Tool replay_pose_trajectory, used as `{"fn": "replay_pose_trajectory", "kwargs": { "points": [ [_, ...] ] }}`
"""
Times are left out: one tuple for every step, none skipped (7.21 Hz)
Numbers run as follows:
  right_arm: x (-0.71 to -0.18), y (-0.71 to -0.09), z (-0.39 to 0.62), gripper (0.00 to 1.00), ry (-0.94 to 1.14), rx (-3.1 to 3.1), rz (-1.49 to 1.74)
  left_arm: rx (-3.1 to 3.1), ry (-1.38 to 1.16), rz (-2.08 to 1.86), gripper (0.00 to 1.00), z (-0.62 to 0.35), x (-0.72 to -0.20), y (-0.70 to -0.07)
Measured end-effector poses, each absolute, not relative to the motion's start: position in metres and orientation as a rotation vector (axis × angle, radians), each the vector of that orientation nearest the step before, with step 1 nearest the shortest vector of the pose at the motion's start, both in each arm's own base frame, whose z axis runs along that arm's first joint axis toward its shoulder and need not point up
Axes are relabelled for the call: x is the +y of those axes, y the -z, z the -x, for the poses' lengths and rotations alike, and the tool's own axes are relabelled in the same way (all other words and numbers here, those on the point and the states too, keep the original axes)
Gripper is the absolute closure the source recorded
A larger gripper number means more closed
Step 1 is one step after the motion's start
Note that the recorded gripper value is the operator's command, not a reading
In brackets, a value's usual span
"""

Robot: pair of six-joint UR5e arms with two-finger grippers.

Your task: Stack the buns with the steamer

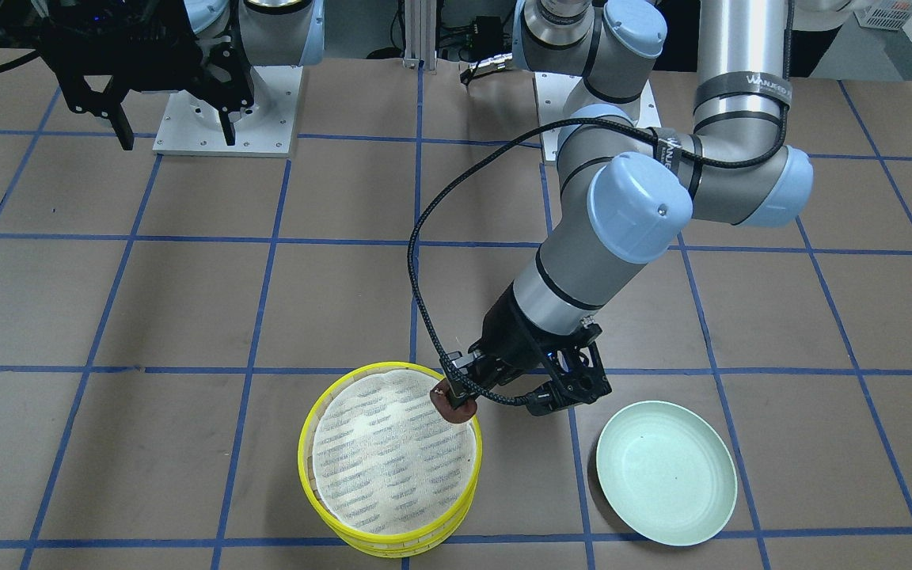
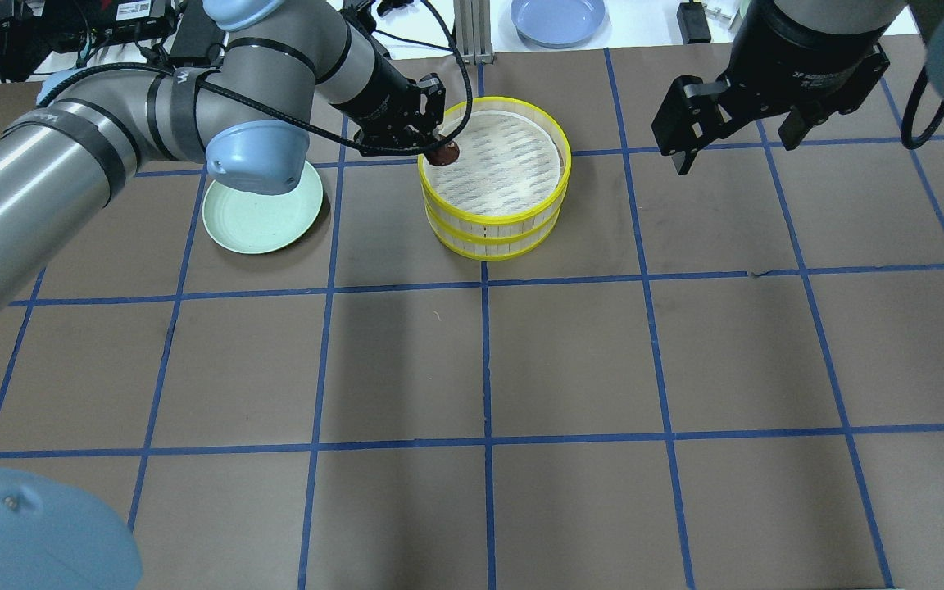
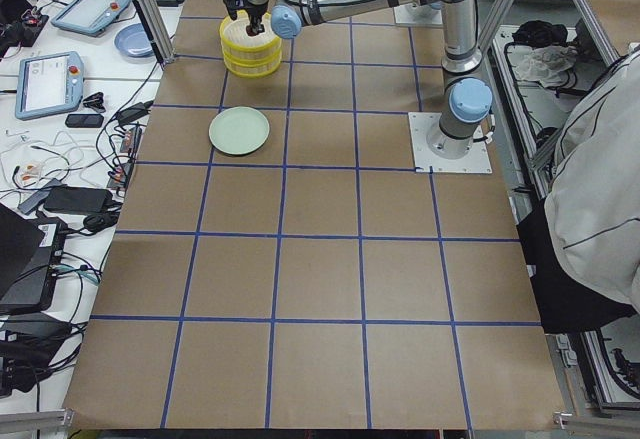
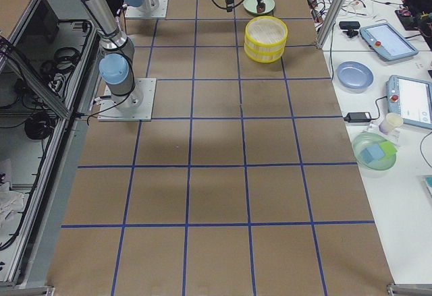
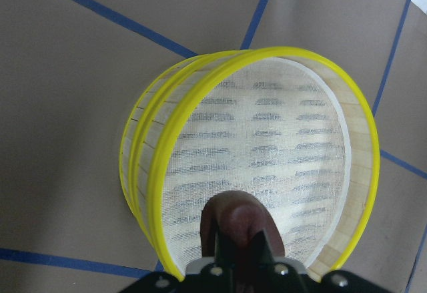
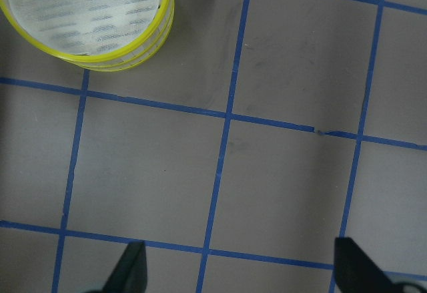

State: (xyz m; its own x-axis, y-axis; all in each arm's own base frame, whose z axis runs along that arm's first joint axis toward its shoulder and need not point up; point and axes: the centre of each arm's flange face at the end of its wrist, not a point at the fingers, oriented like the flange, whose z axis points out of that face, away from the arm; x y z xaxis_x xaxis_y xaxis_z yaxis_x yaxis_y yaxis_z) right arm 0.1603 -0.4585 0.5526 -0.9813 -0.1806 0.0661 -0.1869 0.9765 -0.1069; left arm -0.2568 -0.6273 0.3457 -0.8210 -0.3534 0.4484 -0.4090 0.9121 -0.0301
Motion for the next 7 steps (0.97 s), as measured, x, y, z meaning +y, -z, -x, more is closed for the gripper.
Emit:
{"fn": "replay_pose_trajectory", "kwargs": {
  "points": [
    [-0.466,-0.548,-0.16,0.0,-0.181,-3.084,-0.317,-2.616,-0.173,-0.563,0.0,0.262,-0.63,-0.337],
    [-0.474,-0.545,-0.153,0.0,-0.202,-3.099,-0.31,-2.603,-0.167,-0.576,0.0,0.264,-0.632,-0.331],
    [-0.479,-0.542,-0.144,0.0,-0.203,-3.105,-0.285,-2.585,-0.153,-0.596,0.0,0.266,-0.633,-0.329],
    [-0.482,-0.537,-0.139,0.0,-0.188,-3.109,-0.269,-2.571,-0.143,-0.612,0.0,0.267,-0.634,-0.33],
    [-0.48,-0.529,-0.136,0.0,-0.146,-3.115,-0.263,-2.568,-0.14,-0.616,0.0,0.267,-0.634,-0.331],
    [-0.476,-0.521,-0.135,0.0,-0.087,-3.123,-0.248,-2.569,-0.146,-0.608,0.0,0.267,-0.635,-0.333],
    [-0.472,-0.518,-0.135,0.0,-0.052,-3.131,-0.203,-2.578,-0.174,-0.573,0.0,0.265,-0.636,-0.341]
  ]
}}
